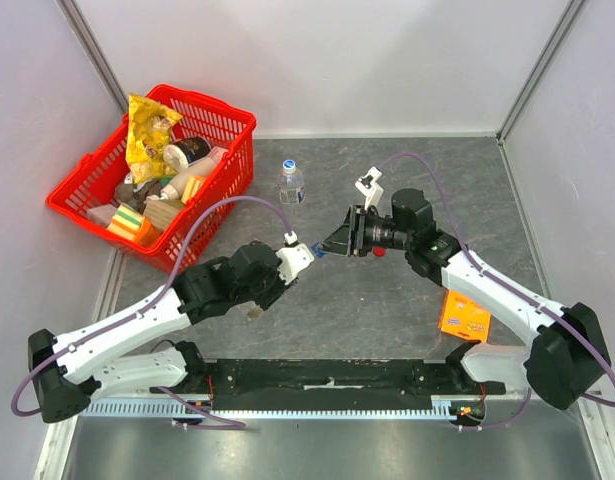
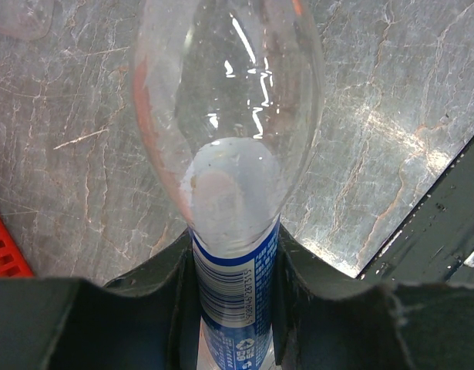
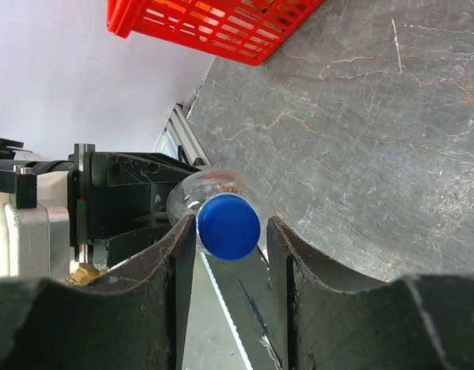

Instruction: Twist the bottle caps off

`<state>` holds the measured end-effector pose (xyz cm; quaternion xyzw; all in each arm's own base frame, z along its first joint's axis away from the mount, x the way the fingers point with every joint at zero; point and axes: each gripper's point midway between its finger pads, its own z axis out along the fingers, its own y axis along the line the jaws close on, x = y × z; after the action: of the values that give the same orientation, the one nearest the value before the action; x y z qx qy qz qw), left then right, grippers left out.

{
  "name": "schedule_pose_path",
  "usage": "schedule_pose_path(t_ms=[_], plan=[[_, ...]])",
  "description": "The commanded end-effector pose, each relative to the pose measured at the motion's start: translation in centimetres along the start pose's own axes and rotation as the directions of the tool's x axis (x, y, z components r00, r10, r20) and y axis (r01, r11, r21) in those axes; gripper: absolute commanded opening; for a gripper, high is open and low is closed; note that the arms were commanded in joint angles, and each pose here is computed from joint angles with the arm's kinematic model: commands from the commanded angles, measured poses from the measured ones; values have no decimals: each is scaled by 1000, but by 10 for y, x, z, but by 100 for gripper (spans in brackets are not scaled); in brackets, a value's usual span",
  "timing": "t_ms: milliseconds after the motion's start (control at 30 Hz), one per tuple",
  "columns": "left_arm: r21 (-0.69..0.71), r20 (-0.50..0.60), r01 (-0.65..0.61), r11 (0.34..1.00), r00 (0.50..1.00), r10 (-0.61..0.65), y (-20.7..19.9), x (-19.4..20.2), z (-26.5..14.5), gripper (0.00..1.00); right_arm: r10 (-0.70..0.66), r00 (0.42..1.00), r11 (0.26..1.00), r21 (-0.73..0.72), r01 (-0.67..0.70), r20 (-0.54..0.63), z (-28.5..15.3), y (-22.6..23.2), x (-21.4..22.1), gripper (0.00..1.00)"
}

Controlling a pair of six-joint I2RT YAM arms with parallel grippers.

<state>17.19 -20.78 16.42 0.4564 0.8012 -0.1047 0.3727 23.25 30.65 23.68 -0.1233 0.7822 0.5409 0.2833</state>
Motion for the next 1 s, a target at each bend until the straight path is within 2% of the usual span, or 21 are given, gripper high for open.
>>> schedule_pose_path(t_ms=[0,100,267,300,533,967], plan=[[6,20,-28,1000,999,28,-1,-6,2,10,-26,1000,998,-54,26,3,2,11,-2,45],[8,19,-28,1000,999,28,-2,-6,3,10,-28,1000,997,-70,27,-4,2,13,0,35],[3,21,-29,1000,999,29,-1,-7,2,10,-39,999,996,-81,38,-8,2,16,1,3],[4,21,-28,1000,999,28,-1,-7,2,10,-45,999,995,-86,45,-5,2,17,0,0],[20,25,-20,1000,999,20,-3,-9,-2,8,-102,995,988,-115,102,6,-5,27,-2,0],[249,131,7,969,991,-41,-41,-43,-25,7,-261,956,916,-277,290,135,-40,85,-12,0]])
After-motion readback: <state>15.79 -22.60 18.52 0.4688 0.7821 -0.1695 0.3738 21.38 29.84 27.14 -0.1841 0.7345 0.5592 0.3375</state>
